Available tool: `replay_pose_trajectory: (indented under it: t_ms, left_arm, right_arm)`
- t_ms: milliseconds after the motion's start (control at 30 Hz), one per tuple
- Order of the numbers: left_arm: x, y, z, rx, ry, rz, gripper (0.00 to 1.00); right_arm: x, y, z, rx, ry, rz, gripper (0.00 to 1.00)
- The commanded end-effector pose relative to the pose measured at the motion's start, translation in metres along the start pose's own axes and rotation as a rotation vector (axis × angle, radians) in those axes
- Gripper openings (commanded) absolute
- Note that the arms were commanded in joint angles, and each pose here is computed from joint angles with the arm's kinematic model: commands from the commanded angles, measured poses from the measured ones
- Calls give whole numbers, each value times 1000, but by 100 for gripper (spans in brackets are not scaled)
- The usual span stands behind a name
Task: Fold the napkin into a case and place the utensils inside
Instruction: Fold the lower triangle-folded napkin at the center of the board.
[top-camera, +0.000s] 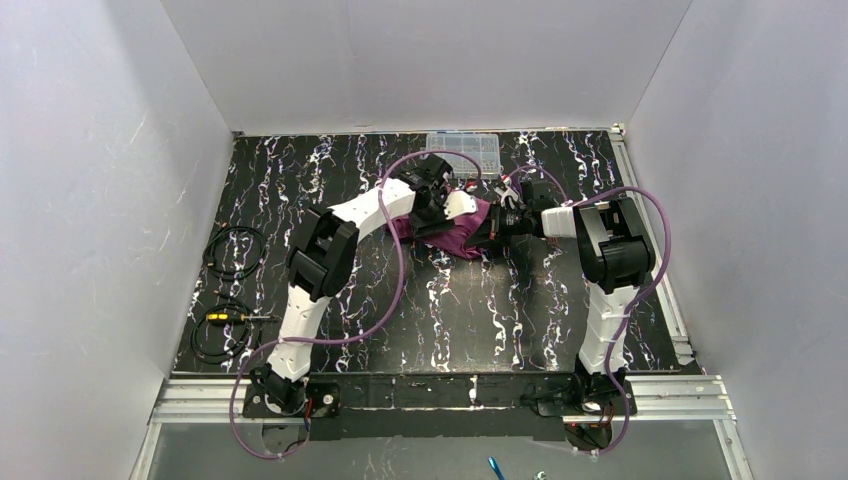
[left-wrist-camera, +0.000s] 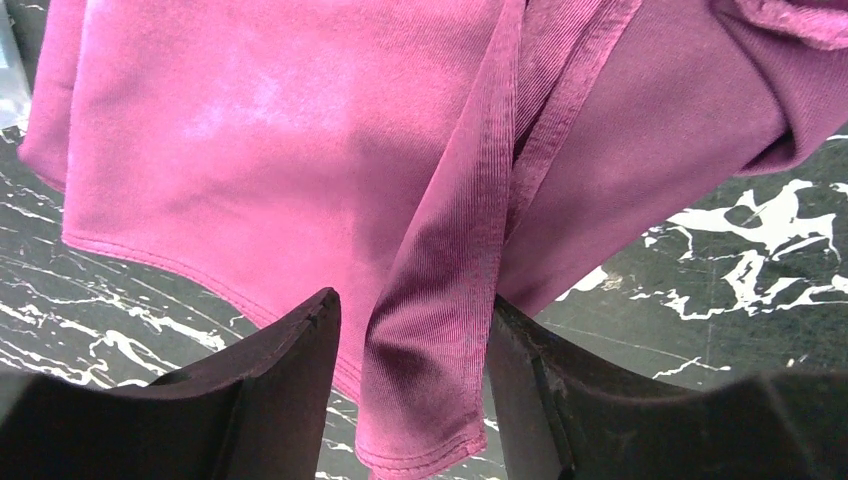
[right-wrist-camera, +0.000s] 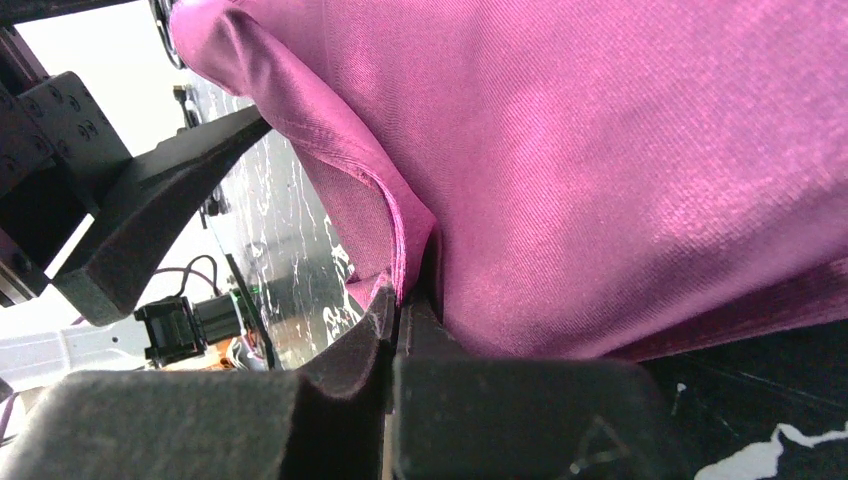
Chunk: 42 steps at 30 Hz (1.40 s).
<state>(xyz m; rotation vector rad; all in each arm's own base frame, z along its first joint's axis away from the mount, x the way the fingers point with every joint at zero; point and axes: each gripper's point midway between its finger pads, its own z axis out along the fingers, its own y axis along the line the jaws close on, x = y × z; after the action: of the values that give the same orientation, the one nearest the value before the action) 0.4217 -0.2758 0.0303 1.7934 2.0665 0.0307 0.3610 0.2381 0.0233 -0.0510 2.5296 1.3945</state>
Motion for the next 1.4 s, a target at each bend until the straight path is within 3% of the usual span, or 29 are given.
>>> replay_pose_trajectory:
  t_ms: [0, 400, 667, 867, 1133, 1167, 1267, 1367]
  left_arm:
    - [-7, 20, -30, -48, -22, 10, 51]
    - [5, 29, -20, -55, 9, 36, 44]
    - [11, 21, -18, -12, 22, 49, 25]
    - [10, 10, -22, 63, 15, 49, 1]
    - [9, 10, -26, 124, 11, 41, 0]
    - [11, 6, -26, 149, 14, 35, 2]
    - [2, 0, -41, 216, -28, 14, 38]
    - [-15, 6, -62, 250, -119, -34, 60]
  right_arm:
    - [14, -25, -1, 101, 2, 34, 1]
    - [13, -22, -1, 78, -3, 31, 1]
    - [12, -20, -1, 71, -6, 25, 1]
    - [1, -3, -4, 17, -35, -1, 1]
    - [-13, 18, -14, -12, -71, -26, 1]
    - [-12, 17, -14, -11, -69, -23, 1]
    - [-8, 12, -12, -5, -58, -13, 1]
    - [-6, 7, -11, 4, -51, -5, 1]
